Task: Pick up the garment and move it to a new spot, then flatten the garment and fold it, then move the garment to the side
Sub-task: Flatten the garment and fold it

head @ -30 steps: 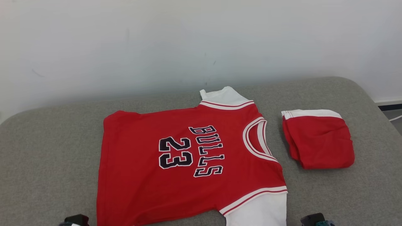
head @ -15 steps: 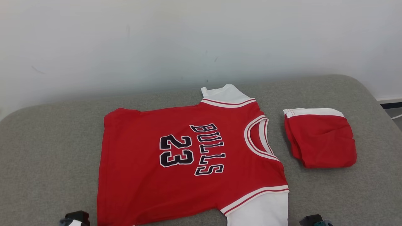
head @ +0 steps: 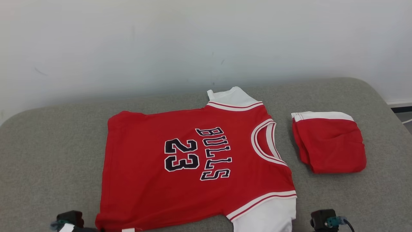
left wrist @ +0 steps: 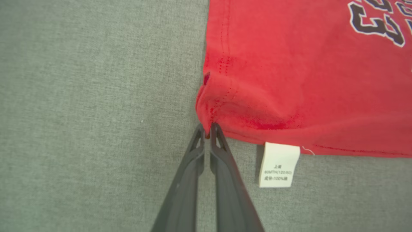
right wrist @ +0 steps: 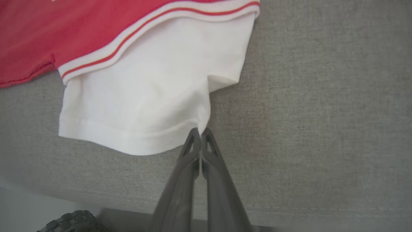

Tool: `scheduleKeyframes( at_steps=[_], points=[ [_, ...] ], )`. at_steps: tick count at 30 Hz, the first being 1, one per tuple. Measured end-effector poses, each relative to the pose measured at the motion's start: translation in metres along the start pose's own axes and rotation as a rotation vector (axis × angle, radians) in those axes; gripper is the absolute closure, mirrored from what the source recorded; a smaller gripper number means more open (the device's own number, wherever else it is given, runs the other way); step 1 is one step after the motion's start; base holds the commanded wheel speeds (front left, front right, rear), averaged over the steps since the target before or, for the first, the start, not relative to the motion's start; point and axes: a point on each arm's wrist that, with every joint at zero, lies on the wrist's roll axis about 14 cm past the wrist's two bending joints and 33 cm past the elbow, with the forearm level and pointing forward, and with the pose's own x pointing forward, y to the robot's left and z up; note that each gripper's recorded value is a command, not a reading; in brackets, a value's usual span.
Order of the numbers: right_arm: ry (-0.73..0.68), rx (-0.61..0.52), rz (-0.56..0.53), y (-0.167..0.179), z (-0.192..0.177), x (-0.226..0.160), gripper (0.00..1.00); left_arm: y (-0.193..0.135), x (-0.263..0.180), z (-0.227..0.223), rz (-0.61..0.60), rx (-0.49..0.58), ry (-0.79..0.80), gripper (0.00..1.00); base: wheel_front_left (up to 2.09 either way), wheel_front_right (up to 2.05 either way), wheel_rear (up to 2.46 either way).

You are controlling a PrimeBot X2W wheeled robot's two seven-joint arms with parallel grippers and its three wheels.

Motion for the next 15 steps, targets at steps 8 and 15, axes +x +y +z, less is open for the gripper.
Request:
scheduleKeyframes(
  at_steps=[8, 15],
  points=[
    [-0.189, 0.027, 0.059, 0.014, 0.061, -0.010, 1.00, -0.011, -0.009, 0.045, -0.033, -0.029, -0.170, 1.00, 0.00, 0.00, 0.00],
    [-0.326, 0.053, 0.099, 0.020, 0.110, -0.020, 1.00, -0.032, -0.019, 0.081, -0.083, -0.062, -0.289, 1.00, 0.00, 0.00, 0.00]
  ],
)
